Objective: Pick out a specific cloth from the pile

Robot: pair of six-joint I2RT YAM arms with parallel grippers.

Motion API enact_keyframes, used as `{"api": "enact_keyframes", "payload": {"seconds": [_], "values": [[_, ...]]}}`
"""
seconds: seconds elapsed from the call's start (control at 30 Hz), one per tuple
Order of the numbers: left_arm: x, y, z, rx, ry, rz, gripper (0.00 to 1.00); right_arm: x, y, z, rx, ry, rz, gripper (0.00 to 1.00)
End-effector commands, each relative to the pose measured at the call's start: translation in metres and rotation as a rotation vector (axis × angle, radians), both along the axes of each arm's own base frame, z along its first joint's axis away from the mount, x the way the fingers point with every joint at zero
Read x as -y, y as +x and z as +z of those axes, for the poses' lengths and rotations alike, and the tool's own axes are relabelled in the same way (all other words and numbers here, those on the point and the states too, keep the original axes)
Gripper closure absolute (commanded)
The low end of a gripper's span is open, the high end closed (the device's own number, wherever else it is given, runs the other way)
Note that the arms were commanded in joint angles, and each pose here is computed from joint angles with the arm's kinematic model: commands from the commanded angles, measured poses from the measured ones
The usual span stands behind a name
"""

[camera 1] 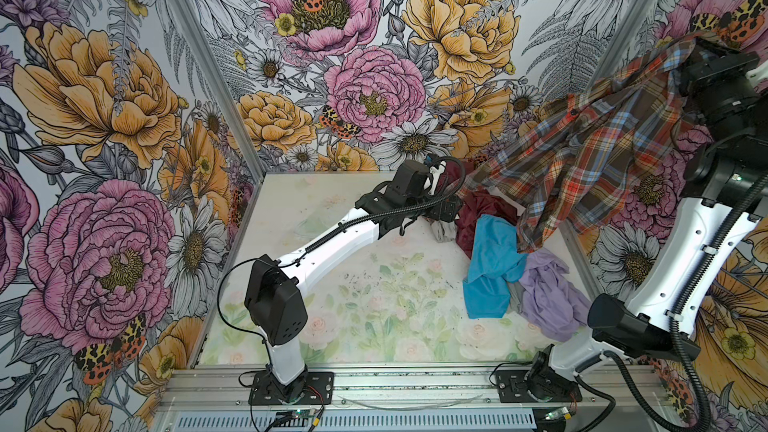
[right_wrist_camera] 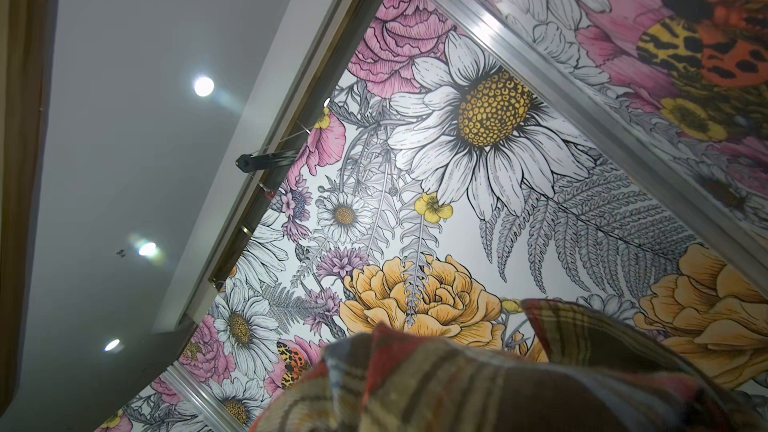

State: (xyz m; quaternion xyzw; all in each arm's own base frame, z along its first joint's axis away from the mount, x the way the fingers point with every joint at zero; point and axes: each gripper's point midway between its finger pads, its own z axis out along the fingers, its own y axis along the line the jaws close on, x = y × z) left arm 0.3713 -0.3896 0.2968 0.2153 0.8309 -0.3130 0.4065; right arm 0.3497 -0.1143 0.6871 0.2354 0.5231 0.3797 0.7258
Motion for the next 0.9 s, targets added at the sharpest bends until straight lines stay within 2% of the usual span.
{"api": "enact_keyframes", "payload": {"seconds": [0.0,0.2,0.37,0.53,0.57,0.6,0.7,0.73,0.87], "values": [[0.007,0.003,0.01,0.048,0.001,-0.012,0.02,-0.01,-0.025,0.039,0.121,0.059,0.056,1.0],[0.036,0.007,0.004,0.085,0.023,-0.072,0.01,-0.025,-0.029,0.031,0.097,0.073,0.103,1.0],[0.082,0.018,0.011,0.168,-0.014,-0.178,0.01,-0.031,-0.031,0.013,0.058,0.085,0.127,1.0],[0.132,0.032,-0.002,0.196,-0.057,-0.27,0.02,-0.033,-0.029,-0.004,0.027,0.113,0.134,1.0],[0.14,0.034,-0.008,0.187,-0.07,-0.286,0.06,-0.033,-0.028,-0.007,0.02,0.117,0.136,1.0],[0.148,0.036,-0.013,0.178,-0.082,-0.298,0.18,-0.032,-0.026,-0.011,0.01,0.123,0.137,1.0],[0.16,0.031,-0.016,0.162,-0.112,-0.325,0.91,-0.028,-0.015,-0.034,-0.039,0.157,0.132,1.0],[0.16,0.029,-0.011,0.174,-0.115,-0.315,1.0,-0.026,-0.009,-0.044,-0.06,0.166,0.128,1.0],[0.145,0.027,0.018,0.216,-0.168,-0.262,1.0,-0.022,0.013,-0.09,-0.148,0.19,0.11,1.0]]}}
